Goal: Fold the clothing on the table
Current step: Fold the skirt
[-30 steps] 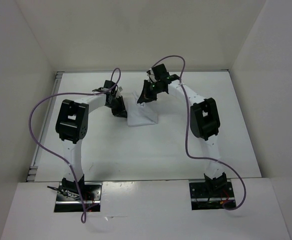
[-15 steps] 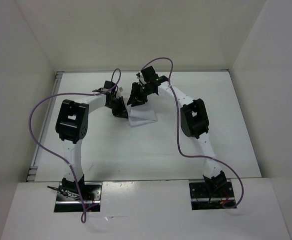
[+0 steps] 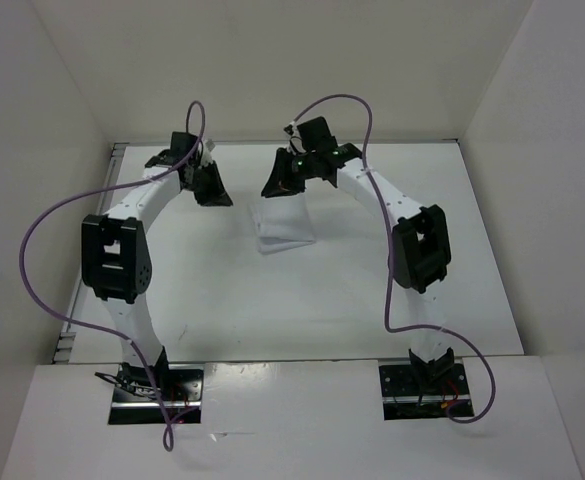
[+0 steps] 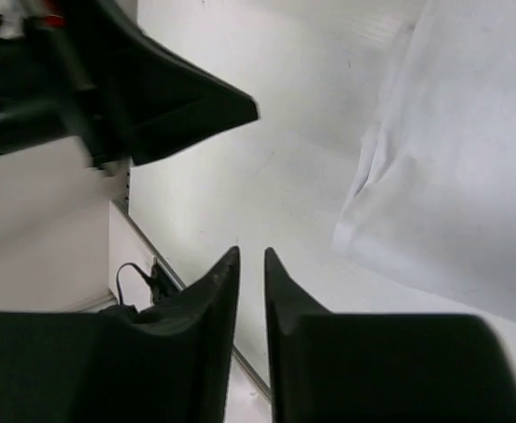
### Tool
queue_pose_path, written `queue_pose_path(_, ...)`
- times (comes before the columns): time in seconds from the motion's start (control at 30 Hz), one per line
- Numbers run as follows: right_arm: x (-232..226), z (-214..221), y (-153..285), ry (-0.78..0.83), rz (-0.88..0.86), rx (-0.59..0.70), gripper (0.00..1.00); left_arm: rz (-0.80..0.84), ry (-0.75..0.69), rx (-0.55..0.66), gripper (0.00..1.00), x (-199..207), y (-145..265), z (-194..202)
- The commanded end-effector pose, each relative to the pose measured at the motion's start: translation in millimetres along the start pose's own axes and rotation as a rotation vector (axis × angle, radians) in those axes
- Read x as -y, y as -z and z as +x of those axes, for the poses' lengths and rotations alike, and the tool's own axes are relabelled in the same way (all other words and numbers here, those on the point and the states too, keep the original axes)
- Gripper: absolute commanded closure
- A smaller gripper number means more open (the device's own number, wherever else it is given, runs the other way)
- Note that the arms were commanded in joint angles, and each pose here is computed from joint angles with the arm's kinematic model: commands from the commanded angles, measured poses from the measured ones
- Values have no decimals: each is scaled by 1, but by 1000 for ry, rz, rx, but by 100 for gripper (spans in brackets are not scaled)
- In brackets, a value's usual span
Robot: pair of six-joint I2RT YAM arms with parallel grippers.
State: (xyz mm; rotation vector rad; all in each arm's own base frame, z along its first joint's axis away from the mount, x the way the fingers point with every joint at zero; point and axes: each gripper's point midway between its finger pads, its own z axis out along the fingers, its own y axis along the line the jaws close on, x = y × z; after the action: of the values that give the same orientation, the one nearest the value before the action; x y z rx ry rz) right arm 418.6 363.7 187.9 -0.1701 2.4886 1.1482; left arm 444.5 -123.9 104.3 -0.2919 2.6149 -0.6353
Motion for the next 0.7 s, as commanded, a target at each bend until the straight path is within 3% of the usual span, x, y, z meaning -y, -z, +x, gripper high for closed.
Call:
queue_pose_path(0.0,25,-7,-12,-25,-3,44,81,197,-117,67,84,59,42,-24)
queue_pose_path(0.13,36,0,-37,-36,-50,-14,89,293,-132,70,84,81,32,-45)
queue_pose_path(0.4,63,36,-75,-89,-61,-111,93,359,-120,57,87,91,8,-63)
queue_pose_path(0.67,75,104,-64,-156,-19,-214,93,330,-80,-38,87,75,-31,-31)
